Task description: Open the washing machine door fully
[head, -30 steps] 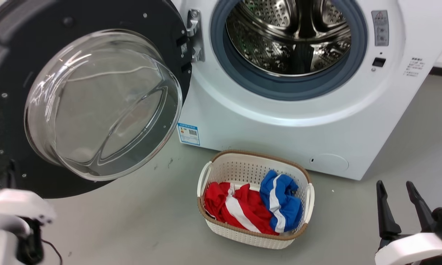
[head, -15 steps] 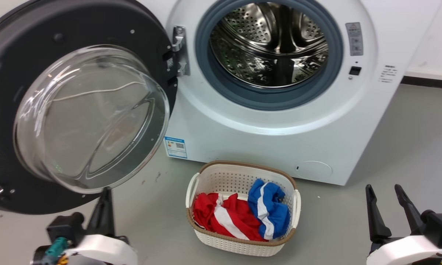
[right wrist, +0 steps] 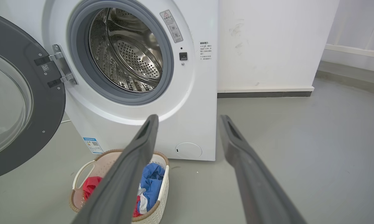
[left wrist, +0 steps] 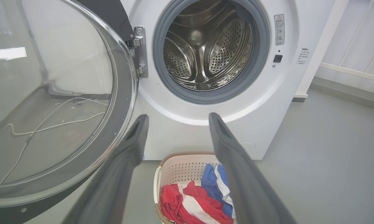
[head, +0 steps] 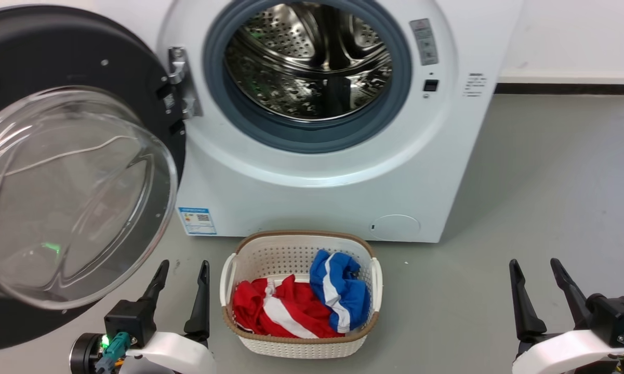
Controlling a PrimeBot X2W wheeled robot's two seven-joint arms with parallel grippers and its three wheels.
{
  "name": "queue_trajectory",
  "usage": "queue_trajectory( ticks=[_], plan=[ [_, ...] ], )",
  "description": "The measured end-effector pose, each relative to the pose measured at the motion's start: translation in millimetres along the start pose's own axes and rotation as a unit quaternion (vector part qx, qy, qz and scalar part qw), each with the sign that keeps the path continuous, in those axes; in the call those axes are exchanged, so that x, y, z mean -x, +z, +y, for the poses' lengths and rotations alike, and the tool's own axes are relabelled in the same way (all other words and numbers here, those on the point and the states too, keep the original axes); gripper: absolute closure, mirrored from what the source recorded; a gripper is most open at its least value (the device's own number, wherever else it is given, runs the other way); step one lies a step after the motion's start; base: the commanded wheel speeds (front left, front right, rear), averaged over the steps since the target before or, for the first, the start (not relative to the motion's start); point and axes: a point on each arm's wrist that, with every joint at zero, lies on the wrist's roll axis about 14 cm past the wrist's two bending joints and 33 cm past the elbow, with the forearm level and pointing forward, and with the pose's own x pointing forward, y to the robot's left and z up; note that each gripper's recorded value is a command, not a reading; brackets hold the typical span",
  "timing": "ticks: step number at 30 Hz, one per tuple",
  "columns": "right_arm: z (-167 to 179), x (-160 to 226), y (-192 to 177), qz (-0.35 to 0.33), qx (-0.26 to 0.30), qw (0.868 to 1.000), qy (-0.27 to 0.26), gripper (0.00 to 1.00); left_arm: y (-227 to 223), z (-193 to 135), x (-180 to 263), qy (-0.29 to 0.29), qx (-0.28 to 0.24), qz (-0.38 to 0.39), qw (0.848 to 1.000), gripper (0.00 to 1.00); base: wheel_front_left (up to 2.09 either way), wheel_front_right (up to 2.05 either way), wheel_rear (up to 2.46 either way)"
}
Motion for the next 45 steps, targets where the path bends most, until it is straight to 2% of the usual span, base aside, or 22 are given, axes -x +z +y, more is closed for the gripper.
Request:
queue_trajectory(
  ticks=[24, 25, 30, 45],
  plan=[
    [-8.4, 10.7, -0.7, 0.002, 0.003, 1.000, -0.014, 0.00, -5.0, -9.7, -6.4, -0.019, -0.007, 0.005, 1.000, 0.00, 0.00, 0.00, 0.00],
    [-8.4, 11.1, -1.4, 0.002, 0.003, 1.000, -0.015, 1.00, -5.0, -9.4, -6.6, -0.020, -0.008, 0.005, 1.000, 1.00, 0.00, 0.00, 0.00],
    [-10.5, 16.5, -19.0, 0.029, -0.004, 0.999, -0.019, 1.00, -25.7, -11.1, 3.3, -0.015, 0.001, 0.037, 0.999, 1.00, 0.00, 0.00, 0.00],
    [-15.9, 13.2, -26.0, 0.036, -0.145, 0.988, -0.036, 1.00, -34.8, 2.1, 0.4, 0.027, 0.139, 0.072, 0.987, 1.00, 0.00, 0.00, 0.00]
  ],
)
